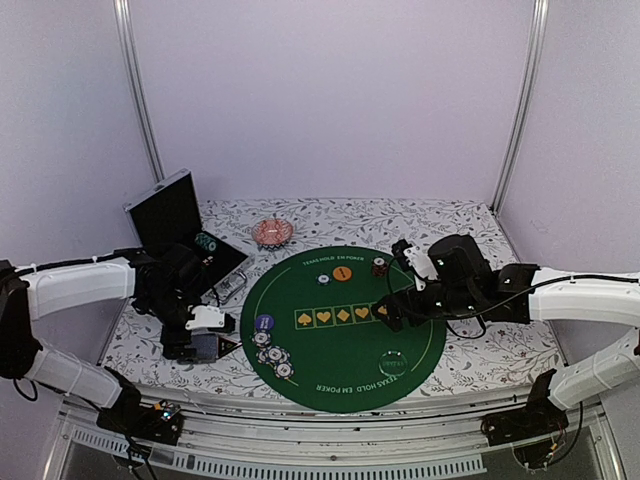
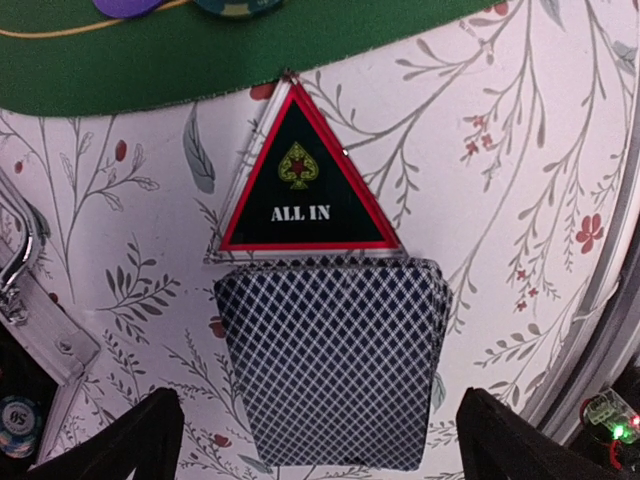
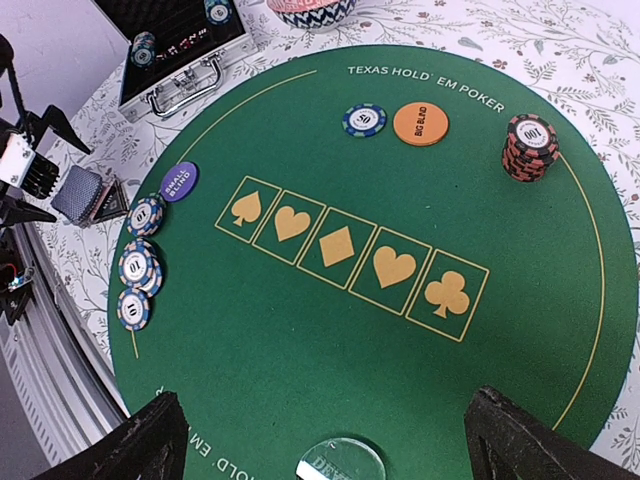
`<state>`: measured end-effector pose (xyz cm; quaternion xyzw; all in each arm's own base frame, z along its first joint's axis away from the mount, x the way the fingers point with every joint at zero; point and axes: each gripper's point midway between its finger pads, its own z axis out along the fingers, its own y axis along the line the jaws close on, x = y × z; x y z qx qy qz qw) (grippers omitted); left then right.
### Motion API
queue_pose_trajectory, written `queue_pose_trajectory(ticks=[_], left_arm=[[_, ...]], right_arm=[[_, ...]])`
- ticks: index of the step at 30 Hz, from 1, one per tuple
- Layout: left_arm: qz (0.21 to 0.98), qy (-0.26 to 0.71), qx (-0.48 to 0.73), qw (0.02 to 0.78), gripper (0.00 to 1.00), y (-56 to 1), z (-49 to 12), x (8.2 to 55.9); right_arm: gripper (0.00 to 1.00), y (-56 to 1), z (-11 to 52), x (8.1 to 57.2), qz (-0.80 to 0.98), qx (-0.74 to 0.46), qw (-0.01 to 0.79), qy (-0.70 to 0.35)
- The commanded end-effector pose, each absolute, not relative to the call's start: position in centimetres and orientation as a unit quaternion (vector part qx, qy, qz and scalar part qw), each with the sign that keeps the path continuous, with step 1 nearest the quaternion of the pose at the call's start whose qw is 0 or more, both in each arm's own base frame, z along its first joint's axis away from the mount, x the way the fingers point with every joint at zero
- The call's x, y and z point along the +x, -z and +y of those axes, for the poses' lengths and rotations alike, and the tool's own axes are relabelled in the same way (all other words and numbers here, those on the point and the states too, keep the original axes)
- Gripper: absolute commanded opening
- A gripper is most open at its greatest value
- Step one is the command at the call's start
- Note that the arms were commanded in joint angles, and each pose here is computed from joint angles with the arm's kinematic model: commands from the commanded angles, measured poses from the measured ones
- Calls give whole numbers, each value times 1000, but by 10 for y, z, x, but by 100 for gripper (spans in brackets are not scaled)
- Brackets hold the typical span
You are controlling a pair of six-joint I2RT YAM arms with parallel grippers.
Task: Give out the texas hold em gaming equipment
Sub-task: Pick up the face-down deck piles from the center of the board.
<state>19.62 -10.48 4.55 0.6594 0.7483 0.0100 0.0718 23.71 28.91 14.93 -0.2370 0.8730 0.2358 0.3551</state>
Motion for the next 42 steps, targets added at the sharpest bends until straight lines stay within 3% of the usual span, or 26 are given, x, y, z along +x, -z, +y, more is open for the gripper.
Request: queue_pose_trajectory(ticks=[1, 36, 38, 42], left_arm=[[730, 5, 680, 64, 98, -51, -108, 198], [744, 13, 668, 17, 98, -8, -87, 193], [744, 10, 668, 16, 93, -6, -86, 195], [743, 10, 669, 23, 74, -7, -87, 196]], right_arm=[[99, -157, 288, 236, 865, -235, 367, -247], [99, -150, 289, 230, 863, -252, 358, -252], [99, -150, 288, 230, 863, -252, 358, -252], [99, -148, 287, 229, 864, -251, 357, -252]])
